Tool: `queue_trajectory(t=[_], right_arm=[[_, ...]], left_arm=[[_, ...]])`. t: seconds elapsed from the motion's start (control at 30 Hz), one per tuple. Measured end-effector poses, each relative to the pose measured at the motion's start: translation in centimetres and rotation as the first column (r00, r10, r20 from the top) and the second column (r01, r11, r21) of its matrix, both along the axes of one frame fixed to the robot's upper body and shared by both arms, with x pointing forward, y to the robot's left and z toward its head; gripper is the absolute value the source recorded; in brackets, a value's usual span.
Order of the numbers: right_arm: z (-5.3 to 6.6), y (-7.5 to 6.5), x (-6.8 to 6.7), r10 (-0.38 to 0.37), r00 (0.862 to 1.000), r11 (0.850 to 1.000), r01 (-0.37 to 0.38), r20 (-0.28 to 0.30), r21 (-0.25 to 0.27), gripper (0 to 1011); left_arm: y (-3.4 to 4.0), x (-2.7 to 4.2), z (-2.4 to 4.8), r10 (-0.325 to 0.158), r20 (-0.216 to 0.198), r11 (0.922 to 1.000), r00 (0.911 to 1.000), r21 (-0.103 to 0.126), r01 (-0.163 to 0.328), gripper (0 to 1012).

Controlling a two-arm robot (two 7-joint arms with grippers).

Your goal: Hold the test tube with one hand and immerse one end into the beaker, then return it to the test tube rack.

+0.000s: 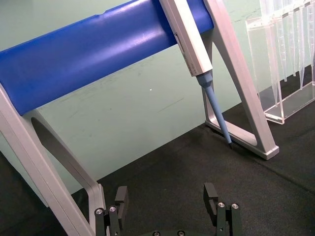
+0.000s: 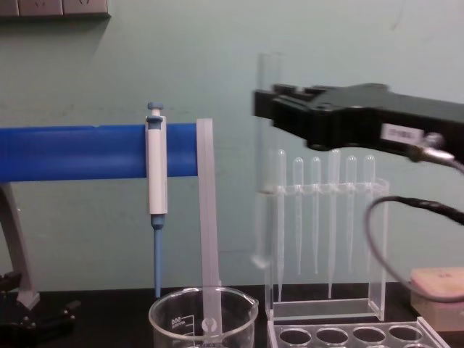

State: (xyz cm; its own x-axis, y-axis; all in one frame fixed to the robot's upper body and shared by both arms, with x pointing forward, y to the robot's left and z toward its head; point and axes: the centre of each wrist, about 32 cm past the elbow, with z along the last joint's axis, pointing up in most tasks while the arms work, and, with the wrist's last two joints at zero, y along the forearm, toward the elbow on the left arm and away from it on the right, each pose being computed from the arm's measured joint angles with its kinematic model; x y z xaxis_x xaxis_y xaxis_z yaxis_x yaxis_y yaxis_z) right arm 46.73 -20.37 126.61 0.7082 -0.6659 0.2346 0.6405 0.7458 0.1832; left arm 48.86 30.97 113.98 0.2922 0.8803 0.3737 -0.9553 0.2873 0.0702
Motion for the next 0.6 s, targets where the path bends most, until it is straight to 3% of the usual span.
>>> queue_trajectory(t=[0.27,0.47,0.6], right_arm=[[-1.0,-3.2,-2.2,-0.076,0.997,0.997,0.075,-0.011,-0.017,225],[-2.2,-4.1,-3.2,-0.108,0.994,0.994,0.108,-0.026,-0.010,224],[-3.6,-4.3,-3.5,-0.124,0.991,0.992,0.124,-0.048,-0.001,224]], left_arm=[[0.00,0.00,0.00,0.000,0.000,1.0000,1.0000,0.000,0.000,1000],[0.00,0.00,0.00,0.000,0.000,1.0000,1.0000,0.000,0.000,1000],[0.00,0.00,0.00,0.000,0.000,1.0000,1.0000,0.000,0.000,1000]])
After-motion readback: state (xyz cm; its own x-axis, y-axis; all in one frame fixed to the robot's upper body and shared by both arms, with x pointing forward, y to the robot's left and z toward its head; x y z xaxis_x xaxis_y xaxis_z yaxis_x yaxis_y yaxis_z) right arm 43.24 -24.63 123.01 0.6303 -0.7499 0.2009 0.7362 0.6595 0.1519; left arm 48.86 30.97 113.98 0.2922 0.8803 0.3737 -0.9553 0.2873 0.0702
